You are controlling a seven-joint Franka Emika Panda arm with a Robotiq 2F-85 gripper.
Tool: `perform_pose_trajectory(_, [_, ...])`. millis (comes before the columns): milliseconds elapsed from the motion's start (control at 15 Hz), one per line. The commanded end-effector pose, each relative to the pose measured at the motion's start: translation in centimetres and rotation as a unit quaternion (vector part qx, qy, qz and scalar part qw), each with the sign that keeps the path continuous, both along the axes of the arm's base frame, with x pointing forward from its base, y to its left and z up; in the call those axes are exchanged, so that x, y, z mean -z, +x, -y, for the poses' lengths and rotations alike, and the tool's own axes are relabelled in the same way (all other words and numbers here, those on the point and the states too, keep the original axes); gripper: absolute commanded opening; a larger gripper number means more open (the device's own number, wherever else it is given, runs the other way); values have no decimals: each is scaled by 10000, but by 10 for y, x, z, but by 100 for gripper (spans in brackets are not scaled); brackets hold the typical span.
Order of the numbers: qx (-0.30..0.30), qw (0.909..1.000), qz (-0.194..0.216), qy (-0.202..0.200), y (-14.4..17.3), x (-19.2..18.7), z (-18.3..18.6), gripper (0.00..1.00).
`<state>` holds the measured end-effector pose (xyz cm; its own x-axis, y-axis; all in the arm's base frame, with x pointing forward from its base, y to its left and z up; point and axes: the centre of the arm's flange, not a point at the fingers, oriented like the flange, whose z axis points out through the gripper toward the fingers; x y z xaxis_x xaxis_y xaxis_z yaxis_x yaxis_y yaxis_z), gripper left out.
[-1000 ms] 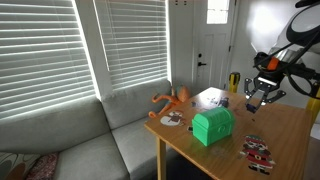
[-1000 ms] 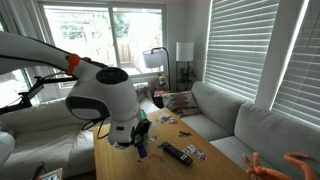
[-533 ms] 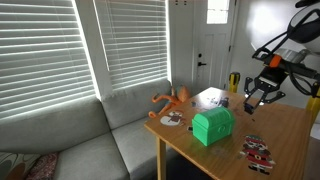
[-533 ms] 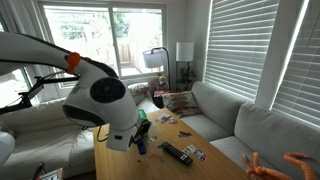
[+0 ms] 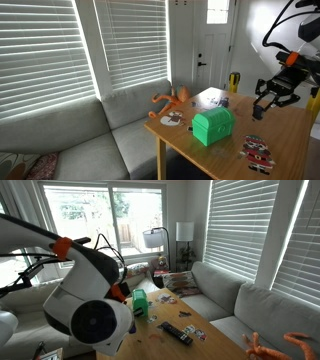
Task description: Place the blue toy car upside down
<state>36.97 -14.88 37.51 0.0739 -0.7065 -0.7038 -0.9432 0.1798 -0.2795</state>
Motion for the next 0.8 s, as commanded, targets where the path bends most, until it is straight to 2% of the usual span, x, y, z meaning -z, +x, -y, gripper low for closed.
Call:
perform_pose_trajectory(0, [13,9978,-53,666,-16,13,16,11])
perform_pose_trajectory(333, [-141,9911,-245,1302,-32,41,24,11])
perform_pose_trajectory(733, [-318,9872,74,1563,-41,68,34,11])
